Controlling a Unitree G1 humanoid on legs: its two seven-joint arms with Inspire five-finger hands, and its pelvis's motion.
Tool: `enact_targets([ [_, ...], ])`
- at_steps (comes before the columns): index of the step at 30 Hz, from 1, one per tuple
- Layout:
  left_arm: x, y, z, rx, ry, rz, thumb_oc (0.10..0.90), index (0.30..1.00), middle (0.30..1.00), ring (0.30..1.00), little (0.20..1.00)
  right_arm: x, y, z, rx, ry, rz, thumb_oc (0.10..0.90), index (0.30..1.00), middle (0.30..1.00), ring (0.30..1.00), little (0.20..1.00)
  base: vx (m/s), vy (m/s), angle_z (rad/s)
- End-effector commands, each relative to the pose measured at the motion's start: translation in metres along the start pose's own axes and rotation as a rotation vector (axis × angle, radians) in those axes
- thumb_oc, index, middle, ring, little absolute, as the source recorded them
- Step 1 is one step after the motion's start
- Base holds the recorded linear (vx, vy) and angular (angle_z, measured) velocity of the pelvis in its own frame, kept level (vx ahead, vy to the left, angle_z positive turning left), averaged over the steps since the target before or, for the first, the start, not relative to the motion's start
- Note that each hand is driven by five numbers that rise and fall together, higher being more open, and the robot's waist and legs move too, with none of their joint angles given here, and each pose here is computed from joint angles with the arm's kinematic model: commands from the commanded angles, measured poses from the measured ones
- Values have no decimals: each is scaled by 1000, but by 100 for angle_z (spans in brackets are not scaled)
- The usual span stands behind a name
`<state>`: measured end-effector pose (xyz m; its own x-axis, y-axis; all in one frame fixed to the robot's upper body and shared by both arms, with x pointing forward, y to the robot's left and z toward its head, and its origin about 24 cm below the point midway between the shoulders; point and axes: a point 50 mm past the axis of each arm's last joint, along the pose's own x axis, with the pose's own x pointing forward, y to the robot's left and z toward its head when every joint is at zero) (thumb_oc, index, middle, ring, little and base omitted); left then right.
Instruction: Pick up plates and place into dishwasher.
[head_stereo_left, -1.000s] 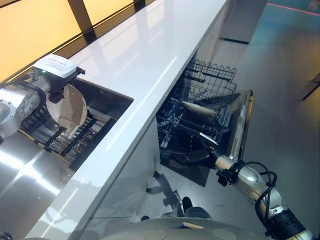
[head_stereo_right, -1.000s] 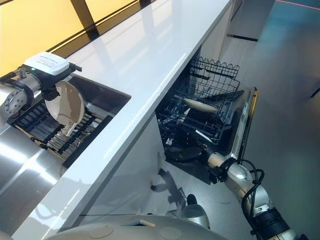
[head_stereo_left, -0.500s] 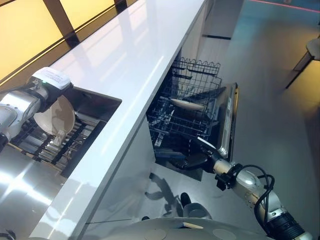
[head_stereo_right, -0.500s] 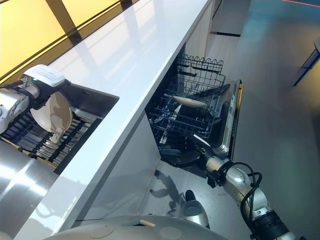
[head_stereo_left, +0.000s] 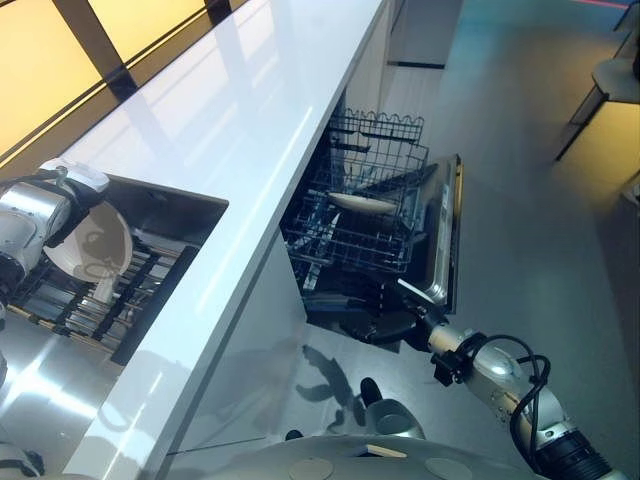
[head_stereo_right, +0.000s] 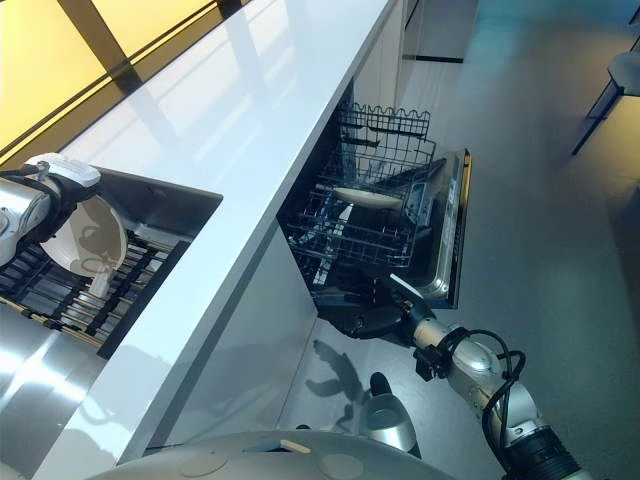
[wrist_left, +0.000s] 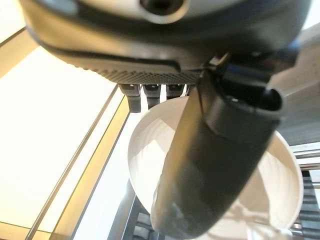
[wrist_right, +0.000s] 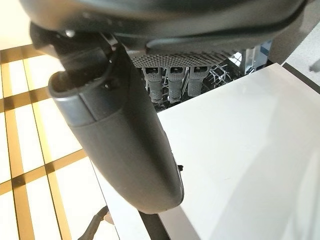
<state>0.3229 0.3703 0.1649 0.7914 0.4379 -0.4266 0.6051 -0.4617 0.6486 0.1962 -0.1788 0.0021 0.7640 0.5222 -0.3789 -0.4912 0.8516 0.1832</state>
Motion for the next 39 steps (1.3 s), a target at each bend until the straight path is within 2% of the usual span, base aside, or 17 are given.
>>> enact_targets([
  [1,-15,34,-57,-93,229,97,800,900,900,900,900,6,8,50,-91,-208,68,800,900,900,900,900,28,37,-1],
  [3,-14,34,-55,-120,219,101,800,900,900,900,900,6,8,49,-95,-202,67,800,900,900,900,900,21,35,0],
  [4,-14,34,-55,-138,213,102,720,832,832,832,820,6,8,50,-98,-202,65,800,900,900,900,900,14,34,0],
  [5,-13,34,-55,-160,206,115,564,698,698,698,664,6,7,50,-97,-201,63,800,900,900,900,900,10,38,0],
  [6,-13,34,-55,-178,196,126,361,524,524,524,461,6,7,50,-99,-199,61,800,900,900,900,900,6,37,0],
  [7,-13,34,-55,-217,187,126,100,300,300,300,200,5,6,50,-103,-197,61,800,900,900,900,900,3,35,-1],
  [13,-10,29,-53,-452,131,122,100,300,300,300,200,3,3,51,-120,-202,48,800,900,900,900,900,0,0,0],
  [20,-16,32,-67,-399,159,162,100,300,300,300,200,2,2,52,-128,-209,53,800,900,900,900,900,0,0,0],
  [26,-23,46,-74,-331,203,265,100,300,300,300,200,5,6,49,-121,-214,57,800,900,900,900,900,-9,-17,3],
  [36,-27,39,-83,-286,285,317,100,300,300,300,200,7,7,51,-110,-238,60,800,900,900,900,900,-29,-41,8],
  [39,-32,44,-88,-322,311,441,100,300,300,300,200,7,7,53,-108,-249,63,800,900,900,900,900,-35,-56,4],
])
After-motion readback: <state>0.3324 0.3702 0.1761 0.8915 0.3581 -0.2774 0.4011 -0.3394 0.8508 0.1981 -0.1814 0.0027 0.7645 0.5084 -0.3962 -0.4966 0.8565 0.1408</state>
